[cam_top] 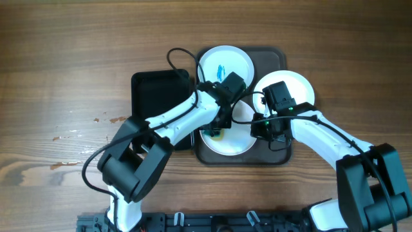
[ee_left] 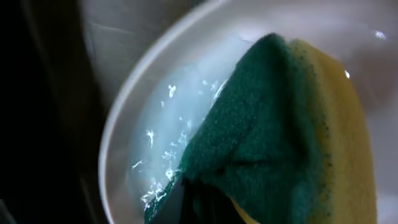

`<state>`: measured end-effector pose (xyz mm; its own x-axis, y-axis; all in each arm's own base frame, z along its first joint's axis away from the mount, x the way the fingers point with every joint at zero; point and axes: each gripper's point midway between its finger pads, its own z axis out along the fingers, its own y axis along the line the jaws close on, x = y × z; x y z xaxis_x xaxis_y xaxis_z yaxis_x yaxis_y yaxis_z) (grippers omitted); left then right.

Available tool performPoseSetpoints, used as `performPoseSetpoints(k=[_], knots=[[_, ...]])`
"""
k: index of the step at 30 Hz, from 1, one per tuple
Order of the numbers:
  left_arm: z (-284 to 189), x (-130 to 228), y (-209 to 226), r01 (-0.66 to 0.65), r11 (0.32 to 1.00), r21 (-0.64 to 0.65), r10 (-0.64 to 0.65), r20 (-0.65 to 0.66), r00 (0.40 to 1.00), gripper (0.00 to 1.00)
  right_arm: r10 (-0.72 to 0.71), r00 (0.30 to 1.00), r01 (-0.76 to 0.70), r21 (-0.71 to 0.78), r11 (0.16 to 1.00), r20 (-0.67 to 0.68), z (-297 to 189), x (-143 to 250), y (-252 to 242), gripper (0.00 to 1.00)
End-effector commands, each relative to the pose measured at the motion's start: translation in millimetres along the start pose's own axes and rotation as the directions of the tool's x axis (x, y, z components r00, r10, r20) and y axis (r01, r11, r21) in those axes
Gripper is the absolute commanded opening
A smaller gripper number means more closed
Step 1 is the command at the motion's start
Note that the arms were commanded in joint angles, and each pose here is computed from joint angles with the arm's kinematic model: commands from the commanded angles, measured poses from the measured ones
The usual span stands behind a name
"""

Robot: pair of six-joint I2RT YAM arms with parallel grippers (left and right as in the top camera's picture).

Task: Clean dirty plates on tray and stack at the side
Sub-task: 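Scrub the front plate with the sponge while the right gripper holds it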

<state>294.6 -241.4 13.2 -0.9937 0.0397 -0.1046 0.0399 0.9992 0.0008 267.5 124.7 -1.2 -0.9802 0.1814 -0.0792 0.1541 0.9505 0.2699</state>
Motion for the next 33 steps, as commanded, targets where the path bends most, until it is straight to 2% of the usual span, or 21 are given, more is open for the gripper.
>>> performPoseSetpoints(k=[1, 2, 4, 6, 12, 14, 16, 18, 19, 22, 25, 27, 28, 30, 32, 33], knots=[[21, -13, 33, 0.127, 0.991, -0.031, -0.128, -0.015, 0.992, 0.04, -0.012, 1.000, 0.014, 0.128, 0.992, -0.017, 7, 6, -31, 0.04], [21, -11, 9, 0.119, 0.989, 0.093, -0.114, -0.061, 0.992, 0.04, -0.012, 1.000, 0.014, 0.128, 0.992, -0.019, 7, 7, -31, 0.04], [8, -5, -49, 0.074, 0.928, 0.366, -0.031, -0.122, 0.992, 0.04, -0.012, 1.000, 0.014, 0.128, 0.992, -0.018, 7, 6, -31, 0.04], [-3, -3, -79, 0.036, 0.879, 0.476, 0.020, -0.112, 0.993, 0.04, -0.037, 0.999, 0.039, 0.127, 0.991, -0.022, 7, 6, -31, 0.04], [-14, 4, -122, -0.079, 0.832, 0.549, 0.103, -0.013, 0.995, 0.04, -0.060, 0.997, 0.064, 0.129, 0.990, -0.038, 7, 10, -32, 0.04], [-6, -6, -108, -0.064, 0.872, 0.486, 0.066, 0.013, 0.998, 0.04, -0.059, 0.997, 0.063, 0.130, 0.990, -0.040, 7, 10, -32, 0.04], [8, -20, -69, -0.025, 0.949, 0.315, 0.007, 0.059, 0.998, 0.04, -0.058, 0.997, 0.063, 0.130, 0.989, -0.042, 6, 11, -33, 0.04], [17, -32, -14, 0.027, 0.996, 0.083, -0.036, 0.114, 0.993, 0.04, -0.058, 0.997, 0.064, 0.131, 0.989, -0.043, 6, 11, -33, 0.04], [18, -36, 8, 0.048, 0.999, -0.011, -0.046, 0.136, 0.990, 0.04, -0.058, 0.997, 0.064, 0.131, 0.989, -0.043, 6, 11, -33, 0.04], [10, -40, 49, 0.084, 0.981, -0.177, -0.053, 0.177, 0.983, 0.04, -0.059, 0.997, 0.064, 0.131, 0.989, -0.043, 6, 11, -33, 0.04], [-4, -40, 71, 0.116, 0.958, -0.262, -0.063, 0.204, 0.977, 0.04, -0.059, 0.997, 0.064, 0.131, 0.989, -0.043, 6, 11, -33, 0.04], [-10, -39, 74, 0.120, 0.955, -0.272, -0.062, 0.210, 0.976, 0.04, -0.059, 0.997, 0.064, 0.131, 0.989, -0.043, 6, 11, -33, 0.04], [-11, -39, 71, 0.120, 0.960, -0.253, -0.067, 0.207, 0.976, 0.04, -0.059, 0.997, 0.064, 0.131, 0.989, -0.043, 6, 11, -33, 0.04], [-3, -32, 22, 0.101, 0.995, 0.001, -0.100, 0.107, 0.989, 0.04, -0.065, 0.997, 0.071, 0.132, 0.989, -0.047, 6, 12, -33, 0.04], [-4, -29, -14, 0.087, 0.979, 0.184, -0.097, 0.047, 0.994, 0.04, -0.081, 0.995, 0.087, 0.131, 0.988, -0.050, 6, 12, -33, 0.04], [-8, -27, -42, 0.071, 0.948, 0.312, -0.080, 0.015, 0.997, 0.04, -0.090, 0.995, 0.096, 0.131, 0.987, -0.051, 6, 12, -33, 0.04]])
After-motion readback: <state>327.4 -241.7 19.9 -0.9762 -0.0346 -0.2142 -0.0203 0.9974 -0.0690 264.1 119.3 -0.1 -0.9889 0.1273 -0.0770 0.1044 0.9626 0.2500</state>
